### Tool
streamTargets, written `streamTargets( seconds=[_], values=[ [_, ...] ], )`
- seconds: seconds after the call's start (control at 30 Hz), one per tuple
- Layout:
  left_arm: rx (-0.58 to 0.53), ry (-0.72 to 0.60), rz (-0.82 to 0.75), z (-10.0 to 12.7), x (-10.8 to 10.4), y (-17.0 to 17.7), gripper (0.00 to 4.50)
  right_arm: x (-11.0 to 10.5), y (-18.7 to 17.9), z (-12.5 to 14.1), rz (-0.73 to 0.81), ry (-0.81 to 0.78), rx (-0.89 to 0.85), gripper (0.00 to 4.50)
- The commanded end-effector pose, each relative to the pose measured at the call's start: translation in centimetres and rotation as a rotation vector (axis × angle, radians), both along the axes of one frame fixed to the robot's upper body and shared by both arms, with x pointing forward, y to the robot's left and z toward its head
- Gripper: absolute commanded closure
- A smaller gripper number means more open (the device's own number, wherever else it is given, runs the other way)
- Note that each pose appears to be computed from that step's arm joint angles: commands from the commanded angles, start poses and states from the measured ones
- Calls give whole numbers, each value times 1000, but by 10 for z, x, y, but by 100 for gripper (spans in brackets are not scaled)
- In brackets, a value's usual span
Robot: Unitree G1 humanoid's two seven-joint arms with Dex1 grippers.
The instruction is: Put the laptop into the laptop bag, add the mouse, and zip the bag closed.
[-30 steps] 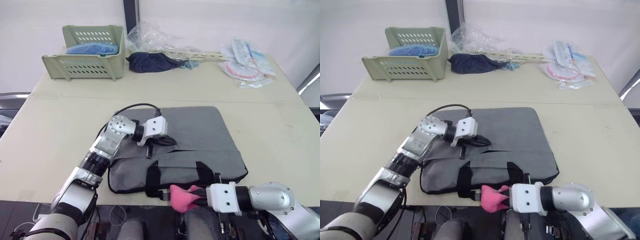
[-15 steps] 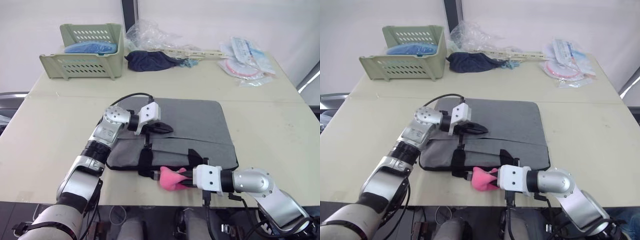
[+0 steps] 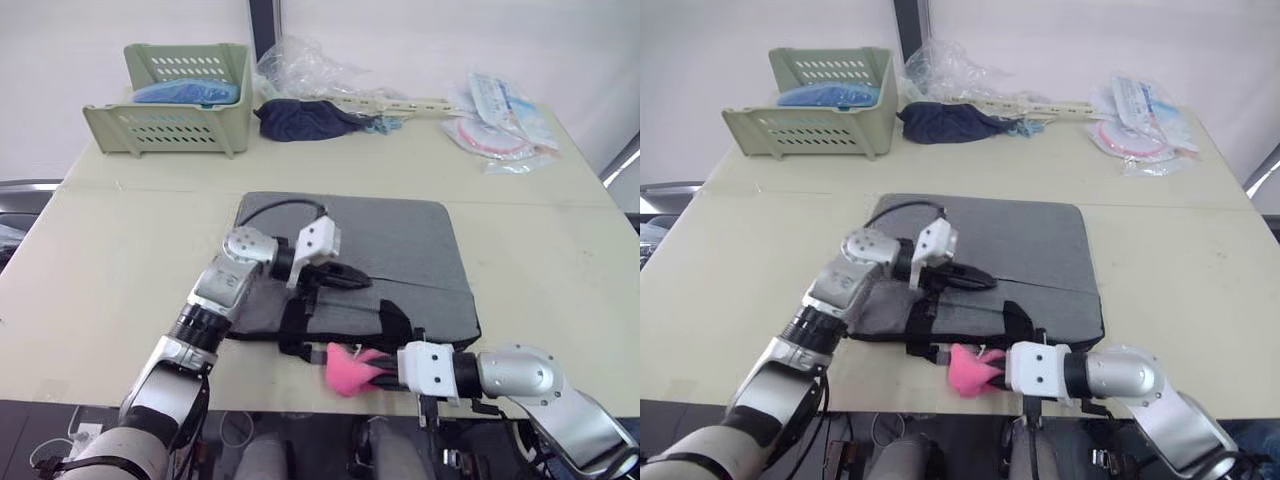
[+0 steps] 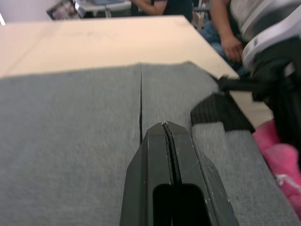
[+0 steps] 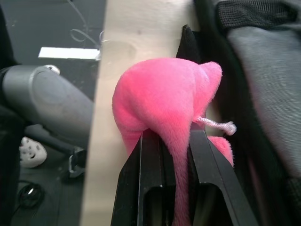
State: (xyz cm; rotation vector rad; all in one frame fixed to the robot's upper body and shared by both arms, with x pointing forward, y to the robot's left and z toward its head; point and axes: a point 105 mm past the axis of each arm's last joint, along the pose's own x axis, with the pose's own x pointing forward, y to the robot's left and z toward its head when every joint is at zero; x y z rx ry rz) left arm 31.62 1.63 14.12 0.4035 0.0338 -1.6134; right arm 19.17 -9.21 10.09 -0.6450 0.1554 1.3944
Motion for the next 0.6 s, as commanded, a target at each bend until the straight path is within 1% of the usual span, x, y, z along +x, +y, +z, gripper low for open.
streamTargets(
  seconds=[0.03,0.1,0.17,0.37,0.6],
  values=[
    [156,-2,34,-41,0,4,450,-10,2,9,29,3,10,448],
    [222,-26,72,-56,6,9,450,-10,0,9,21,1,0,448],
    [253,-15,82,-63,6,12,450,-9,-1,9,9,-1,-3,448],
    [280,21,86,-70,2,19,450,-11,-17,4,-56,22,-11,448],
    [335,30,84,-77,1,29,450,-9,-30,6,-115,30,0,448]
  ],
)
